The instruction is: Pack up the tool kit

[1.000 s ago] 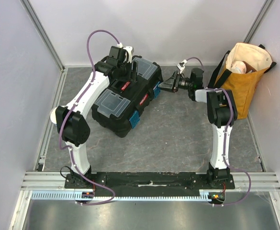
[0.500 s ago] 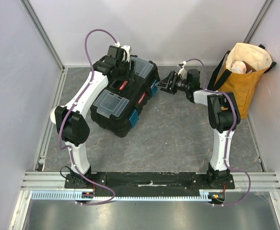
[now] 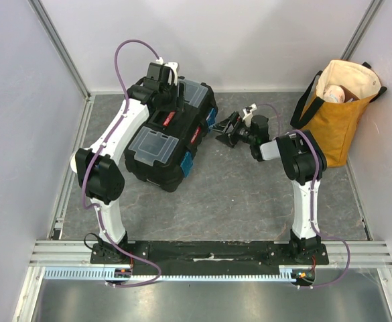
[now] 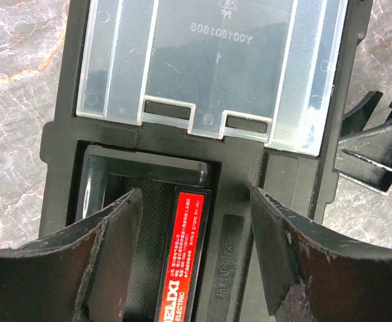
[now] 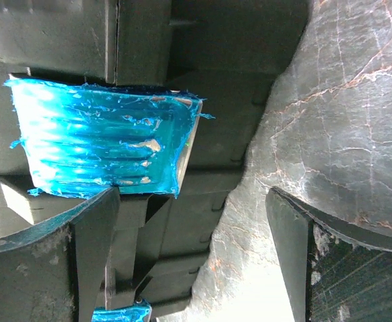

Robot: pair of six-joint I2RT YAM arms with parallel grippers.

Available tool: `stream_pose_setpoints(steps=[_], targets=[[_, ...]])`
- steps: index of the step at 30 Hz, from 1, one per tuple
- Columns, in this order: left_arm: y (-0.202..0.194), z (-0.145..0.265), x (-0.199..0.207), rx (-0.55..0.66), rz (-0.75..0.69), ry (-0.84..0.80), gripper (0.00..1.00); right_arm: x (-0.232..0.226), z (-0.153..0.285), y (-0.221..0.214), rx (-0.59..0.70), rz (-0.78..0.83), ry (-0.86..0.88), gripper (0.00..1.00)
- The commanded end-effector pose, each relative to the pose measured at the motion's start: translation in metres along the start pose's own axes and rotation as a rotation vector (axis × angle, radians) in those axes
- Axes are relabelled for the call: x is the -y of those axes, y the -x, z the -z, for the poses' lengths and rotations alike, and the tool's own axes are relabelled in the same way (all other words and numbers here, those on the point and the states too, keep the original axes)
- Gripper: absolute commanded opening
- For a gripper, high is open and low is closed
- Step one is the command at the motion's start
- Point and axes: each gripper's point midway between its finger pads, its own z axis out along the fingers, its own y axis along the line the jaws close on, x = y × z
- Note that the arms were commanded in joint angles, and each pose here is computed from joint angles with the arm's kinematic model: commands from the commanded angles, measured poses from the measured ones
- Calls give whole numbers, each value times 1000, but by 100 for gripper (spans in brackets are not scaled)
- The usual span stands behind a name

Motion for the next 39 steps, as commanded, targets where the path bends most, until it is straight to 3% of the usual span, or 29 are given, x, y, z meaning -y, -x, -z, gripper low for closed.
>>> stream_pose_setpoints(steps=[1, 12, 20, 31, 39], targets=[[-35, -5, 24, -129, -47, -83, 72, -63, -13, 6, 117, 65, 170, 98], [-37, -7, 22, -132, -49, -78, 72, -71, -5, 26, 234, 108, 155, 98], [-39, -7, 24, -139, -45, -86, 72, -71, -19, 31, 231, 78, 201, 98], [-40, -7, 22, -144, -41, -72, 72, -101, -6, 35, 284, 68, 359, 98], [-39, -8, 22, -144, -35, -72, 72, -91, -16, 35, 250, 47, 348, 98]])
